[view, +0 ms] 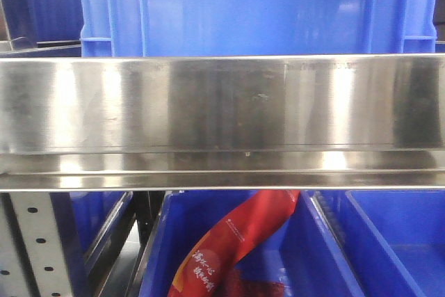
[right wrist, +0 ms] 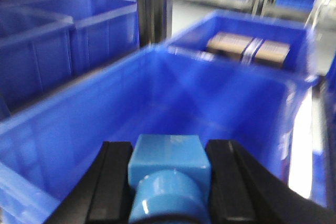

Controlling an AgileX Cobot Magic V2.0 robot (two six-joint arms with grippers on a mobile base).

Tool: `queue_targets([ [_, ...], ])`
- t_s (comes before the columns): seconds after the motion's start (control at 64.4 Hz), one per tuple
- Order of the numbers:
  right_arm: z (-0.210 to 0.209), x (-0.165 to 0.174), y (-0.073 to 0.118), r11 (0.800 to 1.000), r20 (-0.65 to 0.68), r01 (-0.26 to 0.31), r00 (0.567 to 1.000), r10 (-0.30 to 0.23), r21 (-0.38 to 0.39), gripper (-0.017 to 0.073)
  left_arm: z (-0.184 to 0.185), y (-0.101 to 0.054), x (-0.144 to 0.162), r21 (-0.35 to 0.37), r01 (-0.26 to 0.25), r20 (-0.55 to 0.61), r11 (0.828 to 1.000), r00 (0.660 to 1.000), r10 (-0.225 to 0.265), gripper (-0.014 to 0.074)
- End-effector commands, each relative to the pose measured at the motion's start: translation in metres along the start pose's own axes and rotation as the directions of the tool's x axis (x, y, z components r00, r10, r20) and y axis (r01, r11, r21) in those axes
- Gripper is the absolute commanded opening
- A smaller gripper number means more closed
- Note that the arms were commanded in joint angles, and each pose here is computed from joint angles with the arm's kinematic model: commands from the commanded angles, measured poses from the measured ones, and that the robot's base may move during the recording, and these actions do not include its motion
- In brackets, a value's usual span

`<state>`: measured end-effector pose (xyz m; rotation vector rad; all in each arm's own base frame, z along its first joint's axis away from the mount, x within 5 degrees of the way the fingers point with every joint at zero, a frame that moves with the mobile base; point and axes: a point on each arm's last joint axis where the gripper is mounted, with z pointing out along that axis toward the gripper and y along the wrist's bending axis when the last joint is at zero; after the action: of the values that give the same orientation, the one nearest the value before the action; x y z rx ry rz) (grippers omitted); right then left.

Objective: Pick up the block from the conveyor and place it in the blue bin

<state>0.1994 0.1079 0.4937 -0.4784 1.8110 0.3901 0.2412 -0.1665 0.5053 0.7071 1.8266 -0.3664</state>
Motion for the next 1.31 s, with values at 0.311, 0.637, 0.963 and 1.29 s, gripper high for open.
queue_targets([
  [0.311, 0.08, 0.025, -0.005, 1.0, -0.166, -0.002, 0.986, 0.001, 0.0, -0.0139, 0.092, 0.001, 0.029, 0.023, 0.01, -0.177, 1.0, 0.984, -0.006, -0.0088],
  [0.637, 0.089, 0.029, -0.005, 1.0, -0.186, -0.003, 0.983, 0.003, 0.0, 0.0382, 0.096, 0.0, 0.032, 0.025, 0.011, -0.193, 1.0, 0.981, -0.006, 0.0465],
  [0.963, 0.069, 0.024, -0.004, 1.0, -0.183, 0.0, 0.983, 0.0, -0.004, 0.0331, 0.075, 0.0, 0.024, 0.027, 0.008, -0.185, 1.0, 0.983, -0.003, 0.0538],
  [1.29, 0.001, 0.018, 0.001, 1.0, -0.064, 0.008, 0.998, -0.008, -0.004, -0.0158, 0.001, -0.003, 0.01, 0.031, 0.024, -0.179, 0.999, 0.984, -0.018, -0.0111],
])
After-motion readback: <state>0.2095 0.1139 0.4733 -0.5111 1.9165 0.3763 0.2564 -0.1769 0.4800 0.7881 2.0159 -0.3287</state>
